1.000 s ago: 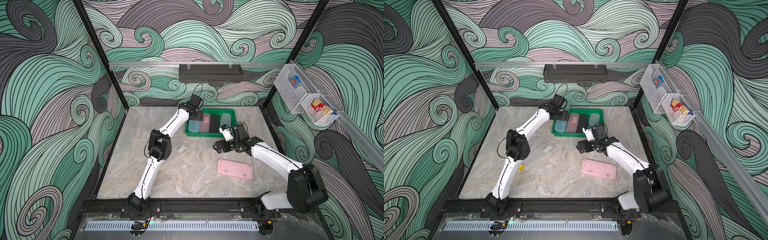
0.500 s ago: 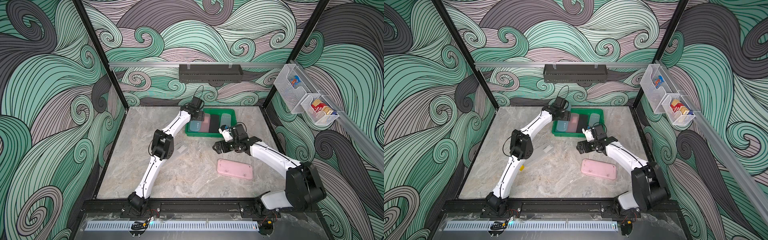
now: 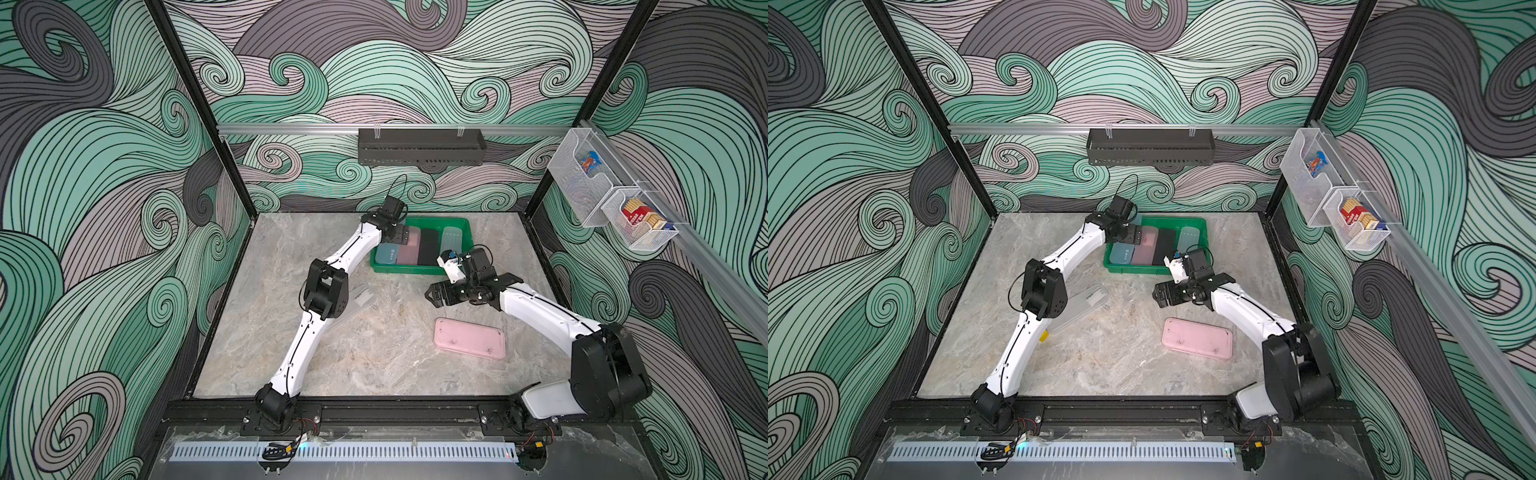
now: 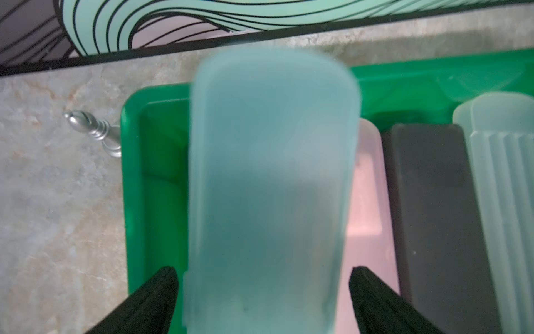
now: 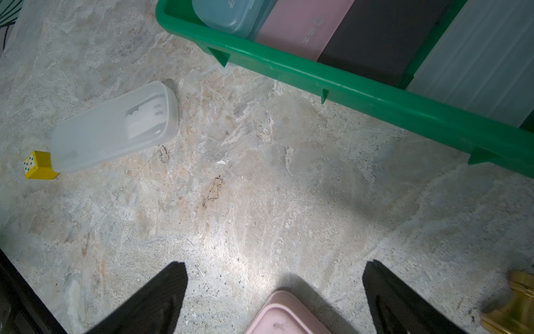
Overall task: Put the pencil case into the storage box
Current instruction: Place the pencil case at the storage box, then pick up the pencil case from the center of the board, then move the storage box to the center of the board, then place the pencil case at the storage box.
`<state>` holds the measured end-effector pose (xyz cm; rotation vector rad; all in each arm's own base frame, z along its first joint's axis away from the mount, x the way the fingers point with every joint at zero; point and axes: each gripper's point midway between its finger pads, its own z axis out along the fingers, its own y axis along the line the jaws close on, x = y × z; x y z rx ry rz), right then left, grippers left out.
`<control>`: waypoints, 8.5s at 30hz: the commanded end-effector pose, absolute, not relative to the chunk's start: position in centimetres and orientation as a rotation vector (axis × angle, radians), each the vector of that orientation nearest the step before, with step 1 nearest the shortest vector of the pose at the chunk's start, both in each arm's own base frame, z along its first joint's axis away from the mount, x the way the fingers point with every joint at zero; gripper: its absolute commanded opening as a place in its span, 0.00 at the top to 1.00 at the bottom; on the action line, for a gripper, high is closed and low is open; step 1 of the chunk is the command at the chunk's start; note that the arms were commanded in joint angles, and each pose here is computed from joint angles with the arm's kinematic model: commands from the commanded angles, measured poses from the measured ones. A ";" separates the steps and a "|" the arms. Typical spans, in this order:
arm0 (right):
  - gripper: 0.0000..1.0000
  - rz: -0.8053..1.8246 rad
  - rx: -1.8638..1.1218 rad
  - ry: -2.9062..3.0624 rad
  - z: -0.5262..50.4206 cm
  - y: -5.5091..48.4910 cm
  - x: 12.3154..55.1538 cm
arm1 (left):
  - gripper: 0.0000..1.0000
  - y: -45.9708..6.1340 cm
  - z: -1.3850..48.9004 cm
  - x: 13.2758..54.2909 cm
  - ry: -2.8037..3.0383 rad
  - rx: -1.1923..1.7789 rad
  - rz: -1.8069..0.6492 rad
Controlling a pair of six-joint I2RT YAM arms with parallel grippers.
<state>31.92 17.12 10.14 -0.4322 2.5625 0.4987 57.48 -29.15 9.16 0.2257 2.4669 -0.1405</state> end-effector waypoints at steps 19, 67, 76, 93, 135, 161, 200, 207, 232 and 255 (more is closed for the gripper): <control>0.01 0.488 -0.426 2.536 10.4 17.1 32.0 | 0.01 -22.1 15.9 45.7 2.382 0.704 0.150; 0.01 0.511 -0.415 2.520 9.9 17.4 32.5 | 0.22 -14.8 1.2 33.8 2.876 0.906 0.057; 0.01 0.514 -0.416 2.514 10.1 17.4 32.5 | 0.31 -15.5 1.5 31.7 3.044 0.447 -0.060; 0.01 0.515 -0.417 2.508 10.2 17.4 32.4 | 0.01 -17.6 3.1 30.5 2.921 0.075 -0.089; 0.01 0.491 -0.412 2.504 10.2 17.1 32.5 | 0.25 -15.2 1.2 28.3 2.931 0.295 0.127; 0.01 0.464 -0.368 2.492 10.7 16.2 33.1 | 0.35 -15.7 11.4 30.9 2.805 0.320 0.154; 0.09 0.107 -0.459 2.706 4.5 9.6 46.0 | 0.34 -16.6 12.9 37.3 2.789 0.372 -0.027; 0.13 0.113 -0.677 2.715 2.9 12.5 43.4 | 0.34 -15.6 13.2 36.1 2.786 0.356 -0.036; 0.04 0.163 -0.628 2.532 9.9 16.1 40.5 | 0.34 -19.7 14.3 42.6 2.702 0.386 -0.155; 0.03 0.279 -0.598 2.521 11.0 16.1 36.9 | 0.33 -26.1 8.3 48.3 2.716 0.472 -0.109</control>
